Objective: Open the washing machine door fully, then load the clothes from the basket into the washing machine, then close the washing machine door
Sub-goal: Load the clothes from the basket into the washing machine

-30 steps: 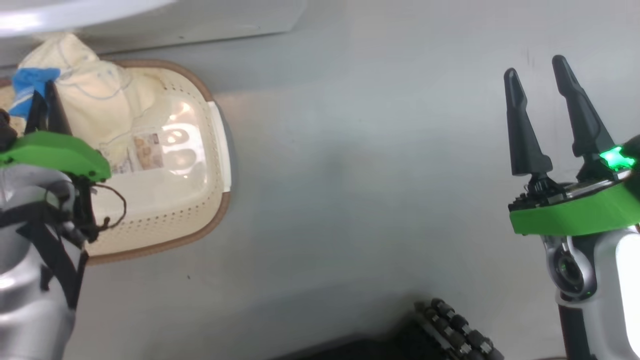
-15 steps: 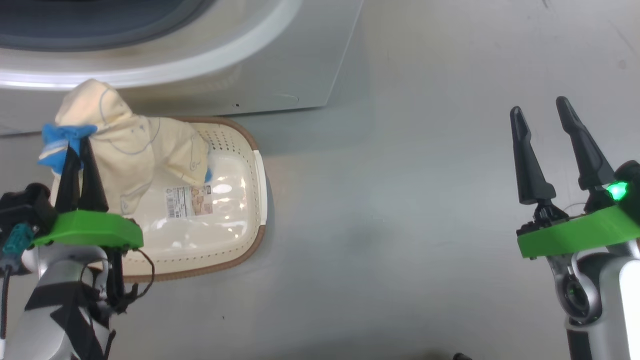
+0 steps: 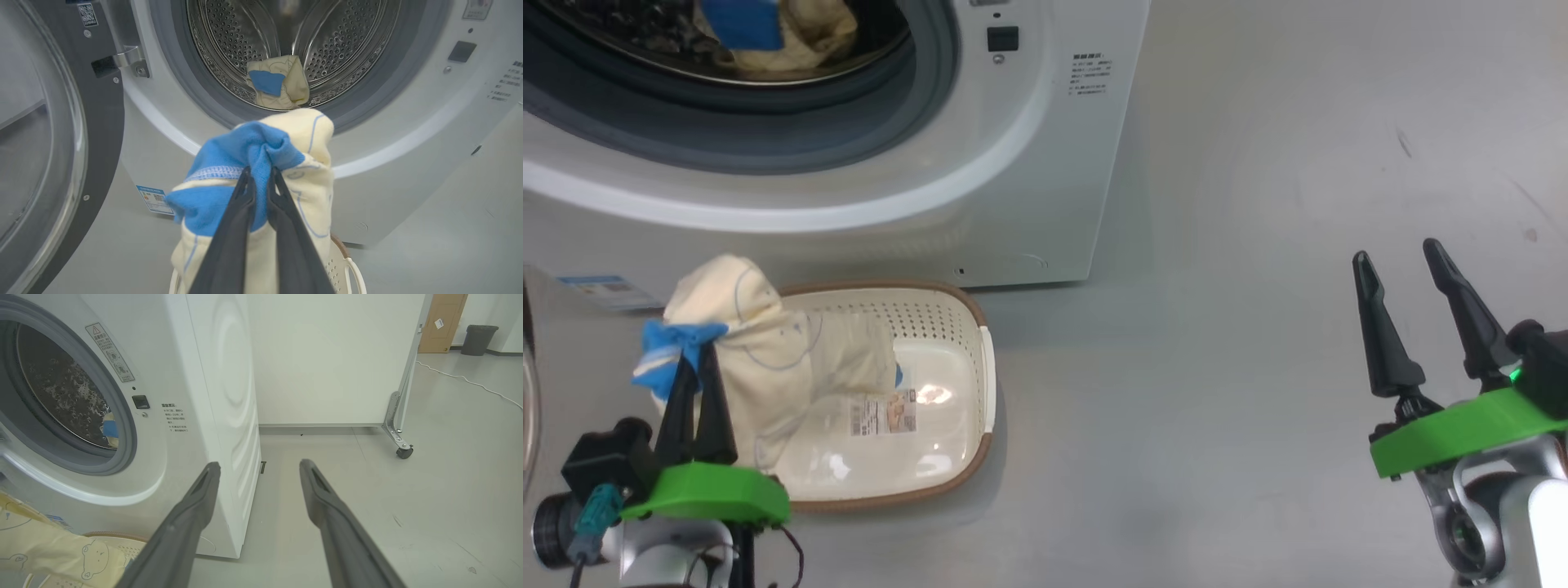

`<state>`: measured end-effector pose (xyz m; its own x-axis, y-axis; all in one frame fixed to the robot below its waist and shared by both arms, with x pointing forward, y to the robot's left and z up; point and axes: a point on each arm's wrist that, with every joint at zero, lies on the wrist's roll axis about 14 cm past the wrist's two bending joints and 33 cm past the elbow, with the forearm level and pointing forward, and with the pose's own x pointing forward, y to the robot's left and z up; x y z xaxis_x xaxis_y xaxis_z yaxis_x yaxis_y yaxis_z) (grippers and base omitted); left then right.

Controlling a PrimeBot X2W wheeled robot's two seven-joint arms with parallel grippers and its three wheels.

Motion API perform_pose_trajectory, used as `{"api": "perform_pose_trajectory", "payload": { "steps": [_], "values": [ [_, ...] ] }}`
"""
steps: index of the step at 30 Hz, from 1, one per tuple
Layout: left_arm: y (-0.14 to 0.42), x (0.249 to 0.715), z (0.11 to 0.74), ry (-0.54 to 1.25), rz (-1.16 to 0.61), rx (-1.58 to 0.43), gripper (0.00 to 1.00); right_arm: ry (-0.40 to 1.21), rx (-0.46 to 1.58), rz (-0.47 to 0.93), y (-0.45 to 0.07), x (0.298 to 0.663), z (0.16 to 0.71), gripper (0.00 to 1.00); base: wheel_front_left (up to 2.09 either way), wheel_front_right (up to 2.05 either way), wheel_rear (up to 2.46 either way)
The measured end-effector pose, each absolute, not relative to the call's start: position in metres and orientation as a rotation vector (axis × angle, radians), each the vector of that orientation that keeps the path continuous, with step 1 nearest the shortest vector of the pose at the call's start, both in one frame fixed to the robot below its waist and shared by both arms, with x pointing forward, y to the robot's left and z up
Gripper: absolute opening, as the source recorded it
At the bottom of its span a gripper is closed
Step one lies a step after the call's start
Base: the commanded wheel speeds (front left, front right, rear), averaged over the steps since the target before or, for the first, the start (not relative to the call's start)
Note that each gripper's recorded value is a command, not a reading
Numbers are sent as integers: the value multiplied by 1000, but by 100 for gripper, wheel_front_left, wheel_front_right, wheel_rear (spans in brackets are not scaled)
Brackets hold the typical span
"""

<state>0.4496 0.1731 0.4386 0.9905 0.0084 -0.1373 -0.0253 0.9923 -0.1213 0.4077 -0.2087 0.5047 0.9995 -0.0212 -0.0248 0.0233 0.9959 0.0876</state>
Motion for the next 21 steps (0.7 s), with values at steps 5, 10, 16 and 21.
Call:
{"api": "perform_pose_trajectory", "payload": {
  "steps": [5,10,16,21],
  "values": [
    [177,424,453,122,26,-122,0,10,85,-15,-206,394,515,100,0,0,0],
    [182,405,470,95,38,-124,0,-10,79,-6,-203,384,527,100,0,0,0],
    [186,387,482,70,47,-129,0,-24,81,13,-198,373,534,100,0,0,0],
    [186,378,485,71,44,-130,0,-34,82,16,-197,367,539,100,0,0,0]
  ]
}}
